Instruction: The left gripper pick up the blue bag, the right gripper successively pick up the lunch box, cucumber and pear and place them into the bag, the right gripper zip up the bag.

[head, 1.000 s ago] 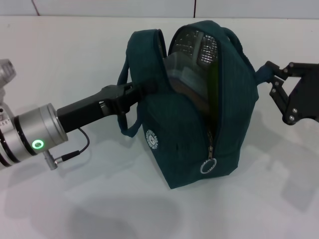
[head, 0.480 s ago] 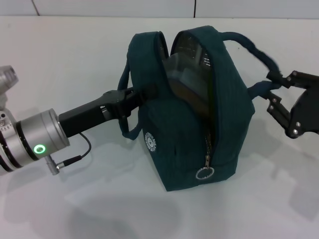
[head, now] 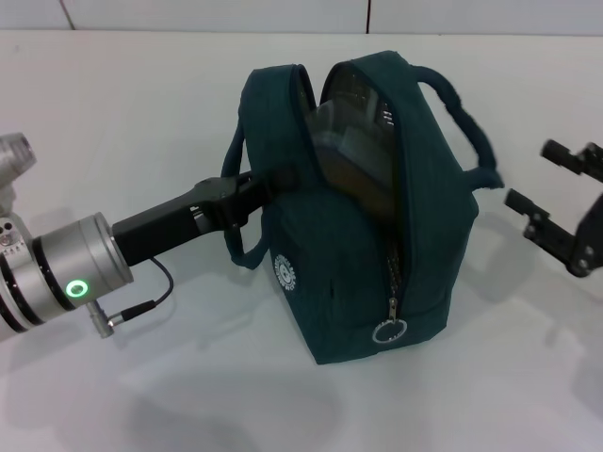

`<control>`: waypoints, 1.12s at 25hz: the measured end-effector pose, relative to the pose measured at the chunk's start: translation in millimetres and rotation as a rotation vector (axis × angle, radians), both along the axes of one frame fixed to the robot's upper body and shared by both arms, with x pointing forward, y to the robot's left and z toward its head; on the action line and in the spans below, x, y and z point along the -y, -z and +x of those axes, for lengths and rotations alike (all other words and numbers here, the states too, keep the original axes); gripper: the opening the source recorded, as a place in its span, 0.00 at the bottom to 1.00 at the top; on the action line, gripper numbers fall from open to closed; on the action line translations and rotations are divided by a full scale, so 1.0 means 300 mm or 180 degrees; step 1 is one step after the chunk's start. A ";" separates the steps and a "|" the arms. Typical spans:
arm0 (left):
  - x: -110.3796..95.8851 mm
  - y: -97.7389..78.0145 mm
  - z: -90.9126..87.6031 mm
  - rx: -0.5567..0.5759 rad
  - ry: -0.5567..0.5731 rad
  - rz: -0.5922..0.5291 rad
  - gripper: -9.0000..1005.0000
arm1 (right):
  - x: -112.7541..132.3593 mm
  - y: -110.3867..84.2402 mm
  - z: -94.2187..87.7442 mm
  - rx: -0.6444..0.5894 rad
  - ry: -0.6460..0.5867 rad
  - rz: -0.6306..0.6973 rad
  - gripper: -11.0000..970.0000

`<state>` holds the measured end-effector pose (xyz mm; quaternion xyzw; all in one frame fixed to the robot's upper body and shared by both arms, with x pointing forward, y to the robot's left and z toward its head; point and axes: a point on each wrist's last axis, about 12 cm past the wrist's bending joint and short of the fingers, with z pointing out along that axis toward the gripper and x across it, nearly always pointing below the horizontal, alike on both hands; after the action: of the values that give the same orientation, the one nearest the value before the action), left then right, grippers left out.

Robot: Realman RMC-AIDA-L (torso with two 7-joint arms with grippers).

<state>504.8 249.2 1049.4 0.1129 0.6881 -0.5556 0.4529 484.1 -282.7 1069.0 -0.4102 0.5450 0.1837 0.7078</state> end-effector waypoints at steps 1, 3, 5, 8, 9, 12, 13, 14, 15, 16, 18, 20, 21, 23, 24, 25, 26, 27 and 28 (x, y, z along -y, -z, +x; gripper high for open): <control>-0.001 0.001 -0.001 -0.0005 -0.0002 -0.0001 0.08 | 0.015 0.016 -0.009 -0.0028 0.0062 -0.0024 0.54; -0.002 0.003 -0.003 -0.0009 -0.0009 0.0001 0.08 | 0.024 0.028 -0.018 -0.0048 0.0090 -0.0029 0.55; -0.005 0.006 -0.007 -0.0014 -0.0020 0.0006 0.08 | 0.030 0.042 -0.037 -0.0070 0.0080 -0.0005 0.57; -0.007 0.008 -0.010 -0.0019 -0.0028 0.0008 0.08 | 0.030 0.058 -0.083 -0.0103 -0.0040 0.0144 0.57; -0.007 0.008 -0.011 -0.0019 -0.0028 0.0009 0.08 | 0.029 0.062 -0.103 -0.0094 -0.0085 0.0199 0.57; -0.008 0.008 -0.011 -0.0018 -0.0028 0.0010 0.08 | 0.029 0.089 -0.170 -0.0059 -0.0167 0.0304 0.57; -0.008 0.008 -0.011 -0.0018 -0.0028 0.0010 0.08 | 0.028 0.095 -0.184 -0.0065 -0.0183 0.0328 0.57; -0.008 0.008 -0.011 -0.0018 -0.0028 0.0010 0.09 | 0.024 0.101 -0.200 -0.0078 -0.0227 0.0369 0.57; -0.007 0.008 -0.011 -0.0019 -0.0027 0.0010 0.09 | 0.020 0.104 -0.209 -0.0102 -0.0267 0.0400 0.57; -0.007 0.008 -0.011 -0.0021 -0.0026 0.0010 0.09 | 0.013 0.109 -0.217 -0.0139 -0.0320 0.0419 0.57; -0.007 0.008 -0.011 -0.0025 -0.0027 0.0007 0.09 | -0.007 0.120 -0.226 -0.0240 -0.0454 0.0419 0.57; -0.007 0.007 -0.010 -0.0021 -0.0026 0.0007 0.09 | -0.036 0.134 -0.224 -0.0360 -0.0616 0.0359 0.57; -0.007 0.007 -0.009 -0.0018 -0.0025 0.0007 0.09 | -0.052 0.141 -0.221 -0.0435 -0.0700 0.0317 0.57; -0.005 0.005 -0.007 -0.0012 -0.0020 0.0007 0.09 | -0.084 0.152 -0.210 -0.0567 -0.0842 0.0247 0.57; -0.004 0.005 -0.006 -0.0010 -0.0016 0.0007 0.09 | -0.096 0.158 -0.205 -0.0631 -0.0886 0.0210 0.57; -0.003 0.005 -0.006 -0.0009 -0.0012 0.0007 0.09 | -0.107 0.162 -0.201 -0.0684 -0.0930 0.0177 0.57; -0.002 0.005 -0.006 -0.0008 -0.0009 0.0006 0.09 | -0.120 0.169 -0.199 -0.0746 -0.0981 0.0130 0.57; -0.001 0.005 -0.006 -0.0007 -0.0008 0.0006 0.09 | -0.128 0.172 -0.198 -0.0775 -0.1011 0.0104 0.57; -0.001 0.005 -0.006 -0.0010 -0.0008 0.0004 0.09 | -0.135 0.175 -0.198 -0.0804 -0.1039 0.0081 0.56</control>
<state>502.9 249.4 1047.7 0.1114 0.6893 -0.5548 0.4524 424.5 -242.2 1016.4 -0.4578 0.5534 0.3527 0.5998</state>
